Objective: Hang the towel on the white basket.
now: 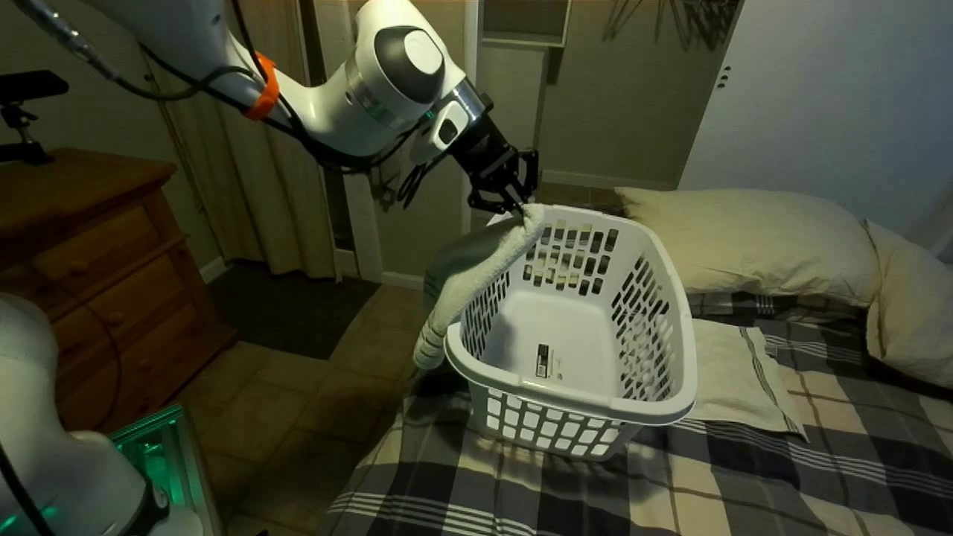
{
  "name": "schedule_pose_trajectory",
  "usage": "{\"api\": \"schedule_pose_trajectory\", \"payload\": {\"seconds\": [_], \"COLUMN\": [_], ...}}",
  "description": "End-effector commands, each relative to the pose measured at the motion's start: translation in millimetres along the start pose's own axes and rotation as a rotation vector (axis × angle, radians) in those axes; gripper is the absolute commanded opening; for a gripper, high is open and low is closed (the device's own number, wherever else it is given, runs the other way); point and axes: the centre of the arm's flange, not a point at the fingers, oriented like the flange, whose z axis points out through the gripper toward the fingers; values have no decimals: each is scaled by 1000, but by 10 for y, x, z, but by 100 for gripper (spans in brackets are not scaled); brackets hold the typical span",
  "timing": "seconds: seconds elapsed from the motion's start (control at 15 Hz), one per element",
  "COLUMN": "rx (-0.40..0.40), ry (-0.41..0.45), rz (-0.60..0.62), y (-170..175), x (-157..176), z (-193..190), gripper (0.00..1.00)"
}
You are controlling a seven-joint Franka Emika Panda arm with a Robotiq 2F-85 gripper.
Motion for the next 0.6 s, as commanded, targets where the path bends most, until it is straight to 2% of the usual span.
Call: {"api": "schedule_pose_trajectory", "payload": {"seconds": [0.0, 0.07, 0.13, 0.2, 0.53], "rx": [44, 42, 46, 46, 46], "ry": [9, 15, 26, 28, 25], "rz": [47, 49, 41, 38, 28], "y": [-87, -100, -91, -89, -143], "x": [-33, -22, -23, -23, -21], "z": [157, 192, 224, 249, 264], "gripper": [4, 6, 26, 34, 68]}}
